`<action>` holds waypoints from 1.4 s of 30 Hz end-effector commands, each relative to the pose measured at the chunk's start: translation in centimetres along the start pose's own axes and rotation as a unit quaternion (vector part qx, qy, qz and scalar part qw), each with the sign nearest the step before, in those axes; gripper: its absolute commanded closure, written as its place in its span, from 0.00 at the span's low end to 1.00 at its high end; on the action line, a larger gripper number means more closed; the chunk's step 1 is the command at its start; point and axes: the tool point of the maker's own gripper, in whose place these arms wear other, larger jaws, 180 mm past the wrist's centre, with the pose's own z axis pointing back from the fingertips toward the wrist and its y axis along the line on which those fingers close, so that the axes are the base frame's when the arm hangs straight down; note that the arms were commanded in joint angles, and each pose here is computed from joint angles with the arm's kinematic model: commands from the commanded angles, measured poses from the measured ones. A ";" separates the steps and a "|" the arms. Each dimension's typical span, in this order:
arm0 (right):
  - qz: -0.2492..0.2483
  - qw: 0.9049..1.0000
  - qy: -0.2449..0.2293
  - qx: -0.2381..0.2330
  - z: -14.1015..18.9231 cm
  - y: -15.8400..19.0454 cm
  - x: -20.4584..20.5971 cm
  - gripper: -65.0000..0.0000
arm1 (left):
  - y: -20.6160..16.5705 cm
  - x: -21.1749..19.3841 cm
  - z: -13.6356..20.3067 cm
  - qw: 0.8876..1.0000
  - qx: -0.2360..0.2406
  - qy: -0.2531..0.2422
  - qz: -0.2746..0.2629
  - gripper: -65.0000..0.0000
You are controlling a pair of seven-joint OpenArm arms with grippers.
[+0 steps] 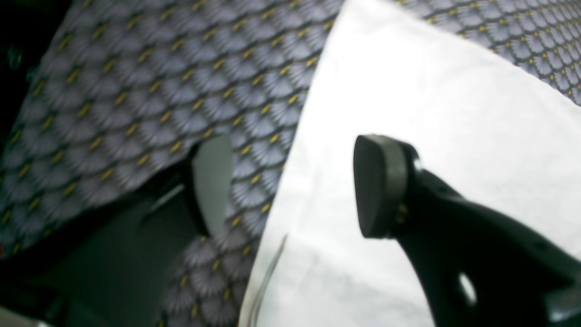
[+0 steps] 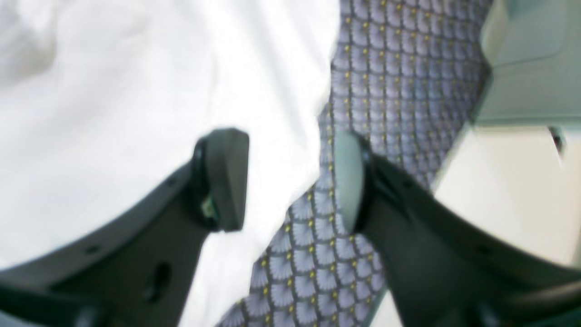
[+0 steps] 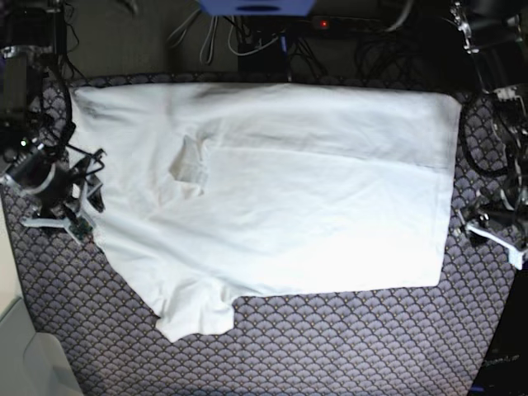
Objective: Fold the T-shirt properly
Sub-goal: 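Release the shirt and move both grippers toward the shirt's sides, then grasp the shirt's side edges near the middle with both grippers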
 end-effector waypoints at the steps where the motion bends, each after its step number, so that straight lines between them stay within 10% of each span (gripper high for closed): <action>1: -0.006 1.000 0.002 -0.019 -0.2 -1.7 0.1 0.48 | 0.4 1.5 -0.3 1.000 0.012 -0.015 -0.013 0.37; 15: -0.172 0.985 -0.001 0.014 -9.8 -6.8 -0.6 0.46 | -1.2 0.5 -6.8 0.999 0.019 -0.020 -0.037 0.37; 42: -0.194 0.976 -0.060 0.073 -13.8 -3.4 3.3 0.47 | 1.1 2.2 -9.7 0.997 0.048 -0.056 0.011 0.37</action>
